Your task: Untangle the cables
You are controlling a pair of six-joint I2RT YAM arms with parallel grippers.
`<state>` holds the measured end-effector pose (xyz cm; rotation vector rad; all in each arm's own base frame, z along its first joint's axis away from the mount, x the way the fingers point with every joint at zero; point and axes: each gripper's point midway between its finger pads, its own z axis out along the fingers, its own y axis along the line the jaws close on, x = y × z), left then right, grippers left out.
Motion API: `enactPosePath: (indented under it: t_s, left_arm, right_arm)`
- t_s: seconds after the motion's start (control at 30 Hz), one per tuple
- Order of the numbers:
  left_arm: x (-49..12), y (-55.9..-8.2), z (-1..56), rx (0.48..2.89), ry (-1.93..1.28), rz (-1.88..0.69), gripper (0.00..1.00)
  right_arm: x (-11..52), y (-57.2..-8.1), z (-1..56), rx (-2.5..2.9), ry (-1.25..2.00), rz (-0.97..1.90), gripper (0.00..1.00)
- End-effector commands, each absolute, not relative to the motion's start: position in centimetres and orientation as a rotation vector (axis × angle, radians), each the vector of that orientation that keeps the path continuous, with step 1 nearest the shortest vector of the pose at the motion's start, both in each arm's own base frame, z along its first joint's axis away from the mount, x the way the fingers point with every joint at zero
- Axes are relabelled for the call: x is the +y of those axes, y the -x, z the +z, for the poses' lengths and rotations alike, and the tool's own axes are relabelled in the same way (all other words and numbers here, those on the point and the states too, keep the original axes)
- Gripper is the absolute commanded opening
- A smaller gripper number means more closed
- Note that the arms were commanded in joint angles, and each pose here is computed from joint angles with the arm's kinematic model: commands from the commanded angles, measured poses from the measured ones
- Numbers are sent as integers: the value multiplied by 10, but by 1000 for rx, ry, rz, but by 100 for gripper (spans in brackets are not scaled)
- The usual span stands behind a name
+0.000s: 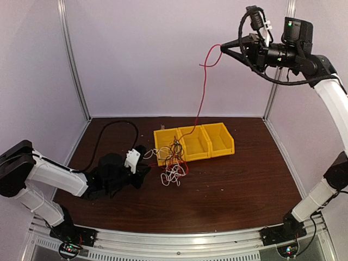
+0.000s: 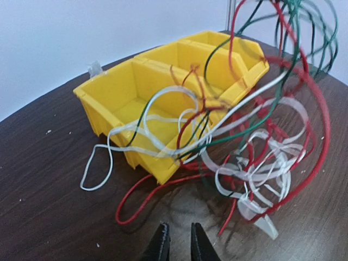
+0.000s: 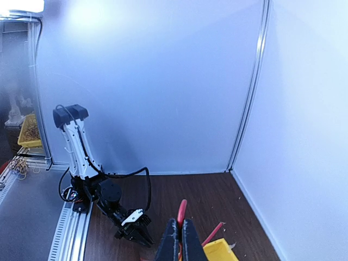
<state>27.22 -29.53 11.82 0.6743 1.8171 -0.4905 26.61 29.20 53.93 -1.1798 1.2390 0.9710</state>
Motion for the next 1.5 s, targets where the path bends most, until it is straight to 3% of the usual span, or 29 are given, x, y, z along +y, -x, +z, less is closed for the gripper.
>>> enactPosePath:
  t_s: [0.0, 0.2, 0.37, 0.47, 0.63, 0.83, 1.0, 1.23, 1.47]
  left_arm:
    - [-268, -275, 98, 1909, -656, -339, 16]
    - [-271, -265, 124, 1854, -653, -424, 22]
    - [-291, -242, 193, 1622, -683, -616, 46]
    - [-314, -232, 224, 1521, -753, -659, 54]
    - [-370, -223, 239, 1437, -917, -725, 60]
    - [-421, -253, 229, 1460, -912, -727, 71]
    - [-463, -271, 219, 1429, -952, -737, 67]
    - [-495, -269, 177, 1418, -1059, -805, 36]
    - [-499, -255, 121, 1500, -1149, -875, 22]
  right_arm:
    - [273, -222, 587, 1049, 1210, 930, 0]
    - [275, -217, 561, 1086, 1246, 991, 0]
    - [276, -205, 543, 1100, 1287, 1039, 0]
    - [273, -200, 543, 1093, 1295, 1024, 0]
    - [273, -199, 544, 1087, 1291, 1027, 0]
    - [273, -199, 541, 1093, 1289, 1035, 0]
    - [273, -198, 538, 1094, 1294, 1046, 0]
    - [266, -197, 557, 1062, 1273, 1001, 0]
    - [222, -192, 646, 883, 1192, 997, 0]
